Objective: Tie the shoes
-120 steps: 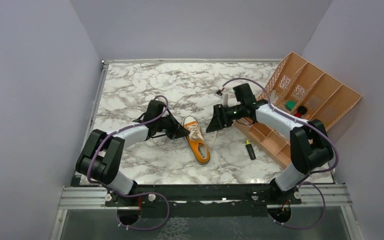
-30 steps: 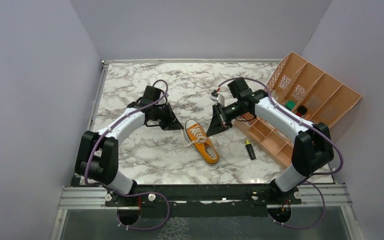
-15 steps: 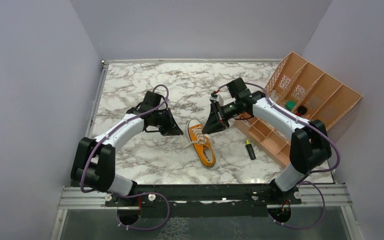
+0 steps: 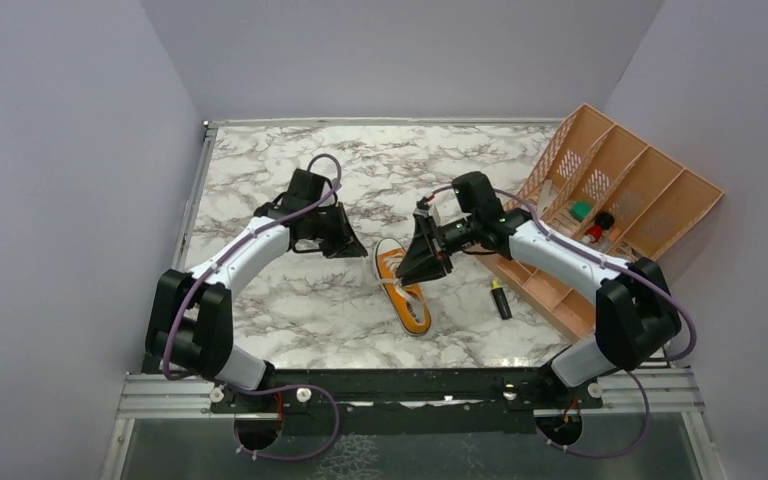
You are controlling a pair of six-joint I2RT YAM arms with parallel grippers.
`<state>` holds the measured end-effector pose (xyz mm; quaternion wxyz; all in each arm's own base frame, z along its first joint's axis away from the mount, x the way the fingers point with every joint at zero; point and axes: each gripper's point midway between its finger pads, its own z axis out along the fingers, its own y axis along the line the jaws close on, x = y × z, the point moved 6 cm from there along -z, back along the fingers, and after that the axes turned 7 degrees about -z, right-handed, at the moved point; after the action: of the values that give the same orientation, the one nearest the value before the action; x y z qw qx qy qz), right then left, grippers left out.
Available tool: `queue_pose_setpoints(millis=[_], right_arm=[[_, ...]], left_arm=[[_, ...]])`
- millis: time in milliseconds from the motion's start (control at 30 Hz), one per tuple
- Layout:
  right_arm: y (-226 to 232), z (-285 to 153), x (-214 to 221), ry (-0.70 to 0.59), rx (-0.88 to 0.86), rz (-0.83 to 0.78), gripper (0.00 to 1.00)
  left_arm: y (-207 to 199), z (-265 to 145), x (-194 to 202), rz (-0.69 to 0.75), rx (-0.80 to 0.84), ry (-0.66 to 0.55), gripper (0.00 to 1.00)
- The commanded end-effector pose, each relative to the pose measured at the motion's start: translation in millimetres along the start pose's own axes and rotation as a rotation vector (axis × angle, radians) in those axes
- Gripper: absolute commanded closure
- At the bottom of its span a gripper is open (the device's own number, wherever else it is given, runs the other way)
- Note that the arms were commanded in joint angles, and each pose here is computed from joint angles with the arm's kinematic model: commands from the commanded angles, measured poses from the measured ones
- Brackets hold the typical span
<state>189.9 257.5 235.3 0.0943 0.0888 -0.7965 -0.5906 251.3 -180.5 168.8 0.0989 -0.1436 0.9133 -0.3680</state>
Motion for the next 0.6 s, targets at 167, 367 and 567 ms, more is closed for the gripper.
queue_pose_setpoints(millis=[167, 367, 567], right_arm=[[28.1, 56.4, 9.3, 0.012, -0.042, 0.052, 0.56], [33.6, 26.8, -12.6, -0.152, 0.180, -0.250, 0.38], [-18.5, -16.4, 17.3, -0.075, 0.533, -0.518, 0.30]], left_arm=[[-55.7, 5.9, -44.8, 0.157, 0.099, -0.037, 1.00], [-63.0, -3.8, -44.1, 0.162, 0.113, -0.061, 1.00], [-49.0, -15.9, -27.8, 0.169, 0.079, -0.069, 1.00]])
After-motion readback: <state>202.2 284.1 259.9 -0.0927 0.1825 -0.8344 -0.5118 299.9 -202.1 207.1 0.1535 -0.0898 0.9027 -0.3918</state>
